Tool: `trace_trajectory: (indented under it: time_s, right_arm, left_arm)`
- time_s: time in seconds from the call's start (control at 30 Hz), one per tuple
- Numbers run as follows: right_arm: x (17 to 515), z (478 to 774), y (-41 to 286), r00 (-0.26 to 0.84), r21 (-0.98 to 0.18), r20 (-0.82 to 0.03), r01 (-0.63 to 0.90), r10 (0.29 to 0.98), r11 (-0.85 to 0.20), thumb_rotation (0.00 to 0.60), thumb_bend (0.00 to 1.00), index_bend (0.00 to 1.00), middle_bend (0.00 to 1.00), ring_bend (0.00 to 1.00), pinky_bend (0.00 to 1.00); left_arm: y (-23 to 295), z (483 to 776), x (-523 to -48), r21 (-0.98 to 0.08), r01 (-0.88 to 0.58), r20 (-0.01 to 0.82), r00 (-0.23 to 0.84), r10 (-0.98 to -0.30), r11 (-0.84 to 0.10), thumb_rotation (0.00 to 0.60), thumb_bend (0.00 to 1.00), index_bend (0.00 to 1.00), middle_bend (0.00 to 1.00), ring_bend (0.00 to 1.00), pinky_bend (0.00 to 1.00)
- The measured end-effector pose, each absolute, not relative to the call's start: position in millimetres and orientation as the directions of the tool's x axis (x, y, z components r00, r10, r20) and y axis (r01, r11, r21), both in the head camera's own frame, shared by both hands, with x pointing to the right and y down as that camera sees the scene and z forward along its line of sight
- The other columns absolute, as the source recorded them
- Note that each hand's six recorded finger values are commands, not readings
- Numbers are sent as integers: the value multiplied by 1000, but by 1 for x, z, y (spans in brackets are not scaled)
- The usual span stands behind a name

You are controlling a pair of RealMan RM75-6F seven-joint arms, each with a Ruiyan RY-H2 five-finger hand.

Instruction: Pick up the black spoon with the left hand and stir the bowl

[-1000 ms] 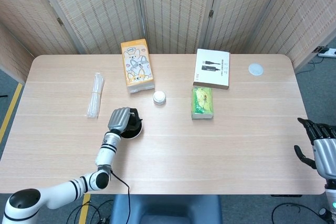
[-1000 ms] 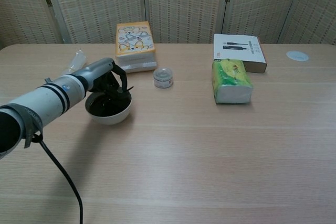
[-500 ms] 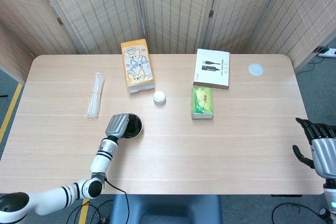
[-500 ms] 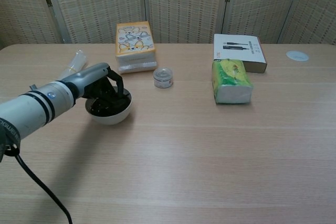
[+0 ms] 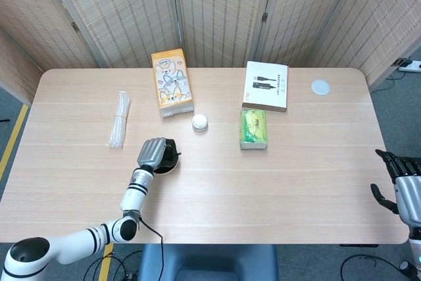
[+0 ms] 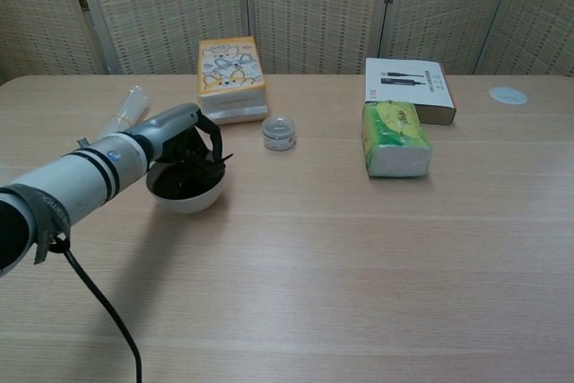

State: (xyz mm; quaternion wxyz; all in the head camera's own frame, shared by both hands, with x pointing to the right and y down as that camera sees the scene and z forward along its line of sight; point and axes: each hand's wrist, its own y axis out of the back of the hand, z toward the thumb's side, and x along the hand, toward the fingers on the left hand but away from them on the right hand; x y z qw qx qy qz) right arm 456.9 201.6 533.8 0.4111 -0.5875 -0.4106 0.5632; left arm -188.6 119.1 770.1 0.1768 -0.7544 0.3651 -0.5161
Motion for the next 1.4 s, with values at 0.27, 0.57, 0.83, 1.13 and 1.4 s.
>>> trace_trajectory:
  time_s: [0.27,0.57,0.83,1.13,1.4]
  right_arm:
    - [458,534,202,25,-946,-323,21,946,-324,600,257,174,229,275,238]
    - [457,533,202,33,-947,-320,24,947,-321,600,257,174,229,276,238]
    - [460,532,205,24,-947,-319,25,947,-320,600,257,174,229,276,238]
    - [464,529,208,10,-949,-314,26,949,-314,600,256,174,229,278,238]
    - [464,530,206,10,-950,-310,28,951,-310,600,257,174,229,278,238]
  left_arm:
    - [112,770,-208,-662,-368,648,158,-745,-653,600,471,658,952,929,1000]
    - [124,755,-216,-652,-380,634,202,-747,-656,600,471,657,952,929,1000]
    - [134,751,-196,-636,-373,629,256,-734,-675,600,471,656,952,929,1000]
    - [121,761,-186,-633,-383,641,228,-733,-673,600,472,656,952,929,1000]
    - [111,771,-193,-642,-378,655,182,-733,-668,600,471,656,952,929,1000]
